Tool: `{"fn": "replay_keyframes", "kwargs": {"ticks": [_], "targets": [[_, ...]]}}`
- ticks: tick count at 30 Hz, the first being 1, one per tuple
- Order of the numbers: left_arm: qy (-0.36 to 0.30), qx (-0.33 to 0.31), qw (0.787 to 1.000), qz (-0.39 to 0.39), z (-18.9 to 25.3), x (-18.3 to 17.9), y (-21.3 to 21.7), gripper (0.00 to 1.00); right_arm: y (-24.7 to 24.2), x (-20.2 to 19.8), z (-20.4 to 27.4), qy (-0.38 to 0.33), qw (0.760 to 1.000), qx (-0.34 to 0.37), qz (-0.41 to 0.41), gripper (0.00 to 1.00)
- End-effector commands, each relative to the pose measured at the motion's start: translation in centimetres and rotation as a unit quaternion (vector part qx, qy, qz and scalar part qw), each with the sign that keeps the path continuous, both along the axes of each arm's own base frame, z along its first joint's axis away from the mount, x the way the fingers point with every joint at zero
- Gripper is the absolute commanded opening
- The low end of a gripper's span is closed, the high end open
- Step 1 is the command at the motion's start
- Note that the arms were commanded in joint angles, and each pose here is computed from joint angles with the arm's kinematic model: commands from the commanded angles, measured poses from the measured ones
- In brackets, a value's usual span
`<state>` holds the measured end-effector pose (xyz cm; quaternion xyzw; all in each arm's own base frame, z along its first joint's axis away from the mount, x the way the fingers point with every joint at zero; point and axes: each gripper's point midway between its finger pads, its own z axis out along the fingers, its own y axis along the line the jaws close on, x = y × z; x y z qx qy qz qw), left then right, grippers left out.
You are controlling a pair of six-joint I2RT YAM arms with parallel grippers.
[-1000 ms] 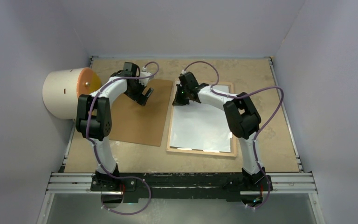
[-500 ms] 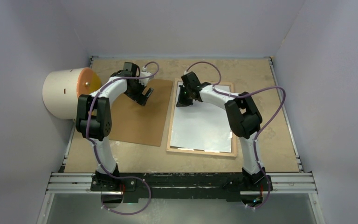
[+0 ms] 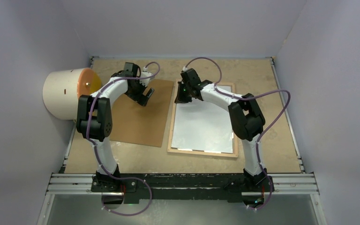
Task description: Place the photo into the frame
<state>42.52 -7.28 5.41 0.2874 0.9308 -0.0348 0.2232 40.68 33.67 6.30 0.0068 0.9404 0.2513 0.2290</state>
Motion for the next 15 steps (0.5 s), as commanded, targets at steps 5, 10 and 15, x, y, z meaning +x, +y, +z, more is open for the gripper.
{"fn": "replay_keyframes", "kwargs": {"ticks": [5, 10, 15], "targets": [[-0.034, 0.000, 0.999, -0.001, 1.9, 1.3, 0.2, 0.92, 3.5, -1.0, 3.2, -0.028, 0.999, 0.038, 0.021, 0.29], [-0.046, 0.040, 0.998, 0.021, 1.6, 2.4, 2.9, 0.93, 6.9, -1.9, 2.8, -0.027, 0.999, 0.043, 0.015, 0.58], [-0.082, 0.105, 0.989, 0.066, 3.1, 4.7, 7.8, 0.94, 7.6, -2.5, 1.0, -0.008, 0.999, 0.036, -0.017, 0.66]]}}
